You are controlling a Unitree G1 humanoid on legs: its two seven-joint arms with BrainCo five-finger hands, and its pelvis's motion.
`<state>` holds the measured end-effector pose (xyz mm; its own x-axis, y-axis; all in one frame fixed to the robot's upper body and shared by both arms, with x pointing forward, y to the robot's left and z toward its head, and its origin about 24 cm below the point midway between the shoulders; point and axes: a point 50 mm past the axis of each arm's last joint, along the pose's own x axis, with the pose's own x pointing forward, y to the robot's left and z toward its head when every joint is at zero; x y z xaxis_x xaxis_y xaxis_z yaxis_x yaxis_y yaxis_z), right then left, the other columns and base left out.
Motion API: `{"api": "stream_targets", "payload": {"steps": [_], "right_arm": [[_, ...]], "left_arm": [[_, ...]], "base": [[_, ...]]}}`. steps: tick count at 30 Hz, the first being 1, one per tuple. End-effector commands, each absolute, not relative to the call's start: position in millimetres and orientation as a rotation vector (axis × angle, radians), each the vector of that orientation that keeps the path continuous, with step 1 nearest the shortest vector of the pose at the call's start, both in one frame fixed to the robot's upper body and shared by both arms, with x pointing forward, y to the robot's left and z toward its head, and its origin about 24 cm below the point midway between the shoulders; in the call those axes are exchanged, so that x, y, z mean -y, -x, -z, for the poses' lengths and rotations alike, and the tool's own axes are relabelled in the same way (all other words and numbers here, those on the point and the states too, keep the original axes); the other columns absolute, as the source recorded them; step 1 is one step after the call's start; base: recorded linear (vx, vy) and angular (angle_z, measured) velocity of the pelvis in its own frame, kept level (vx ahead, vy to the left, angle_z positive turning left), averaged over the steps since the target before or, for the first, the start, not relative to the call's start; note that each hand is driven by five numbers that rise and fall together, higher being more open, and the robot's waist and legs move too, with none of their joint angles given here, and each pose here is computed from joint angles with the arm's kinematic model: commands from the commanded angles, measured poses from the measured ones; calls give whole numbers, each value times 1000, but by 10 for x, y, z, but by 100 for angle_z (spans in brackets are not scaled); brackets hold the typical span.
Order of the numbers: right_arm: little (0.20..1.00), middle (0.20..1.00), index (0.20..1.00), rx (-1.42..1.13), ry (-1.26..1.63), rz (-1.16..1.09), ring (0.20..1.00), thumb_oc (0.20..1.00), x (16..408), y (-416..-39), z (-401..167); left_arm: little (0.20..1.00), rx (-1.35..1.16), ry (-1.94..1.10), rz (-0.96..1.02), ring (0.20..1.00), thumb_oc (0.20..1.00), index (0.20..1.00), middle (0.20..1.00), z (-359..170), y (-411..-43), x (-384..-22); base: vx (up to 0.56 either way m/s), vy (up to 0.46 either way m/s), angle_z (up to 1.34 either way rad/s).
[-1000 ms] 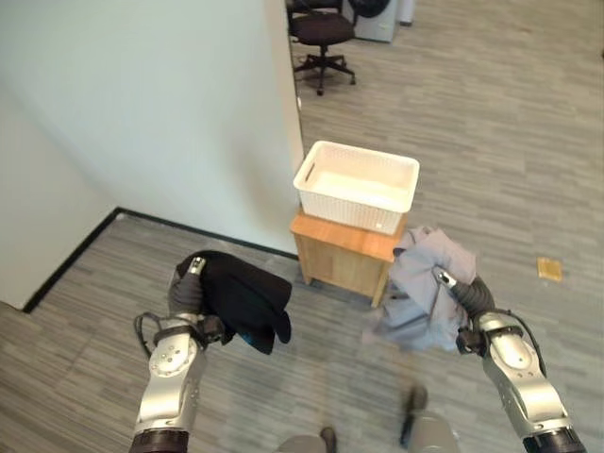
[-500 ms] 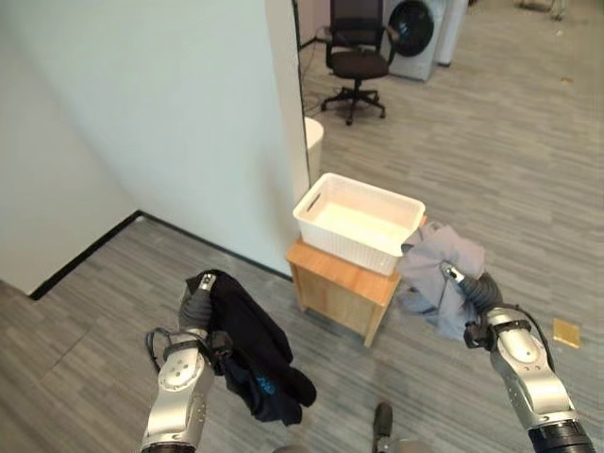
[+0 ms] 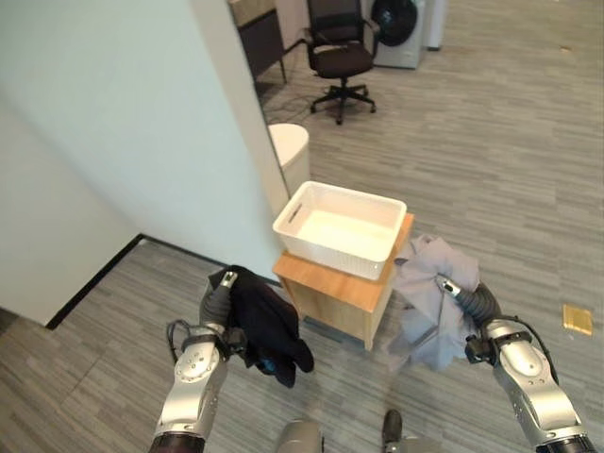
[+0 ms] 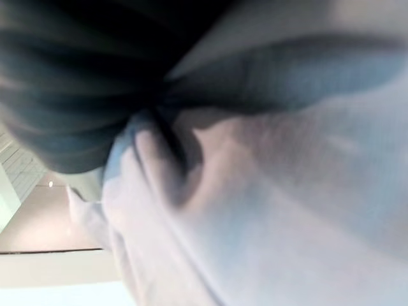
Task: Pick up bed clothes into laundry basket.
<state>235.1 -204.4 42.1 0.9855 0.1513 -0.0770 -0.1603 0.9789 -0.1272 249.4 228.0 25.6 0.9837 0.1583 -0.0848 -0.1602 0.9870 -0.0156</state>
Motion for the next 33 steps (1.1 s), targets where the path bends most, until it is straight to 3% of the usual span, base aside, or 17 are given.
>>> {"api": "stream_targets", "payload": {"steps": [1,15,20,23,33], "right_arm": [[200,200,200,116,141,-210,200,200,1988,-2390,-768],[200,200,200,180,237,-278,200,200,1814,-2510,-902],[200,200,200,582,317,-185,200,200,1776,-2839,-1895],[200,200,200,672,341,-188,200,200,1694,-2914,-2143],[200,200,200,675,587,-59,200,200,1646,-3456,-2630]], "left_arm": [[200,98,-7,-128,200,200,200,200,-637,-2675,-2284],[200,84,-13,-174,200,200,200,200,-591,-2547,-2397],[200,-4,-2,-194,200,200,200,200,-407,-2326,-2501],[200,-12,-1,-192,200,200,200,200,-394,-2293,-2510],[200,-43,18,-156,200,200,200,200,-344,-2255,-2457]], "base": [[119,101,-3],[108,96,-3],[66,36,22],[26,4,3],[-3,5,5]]}}
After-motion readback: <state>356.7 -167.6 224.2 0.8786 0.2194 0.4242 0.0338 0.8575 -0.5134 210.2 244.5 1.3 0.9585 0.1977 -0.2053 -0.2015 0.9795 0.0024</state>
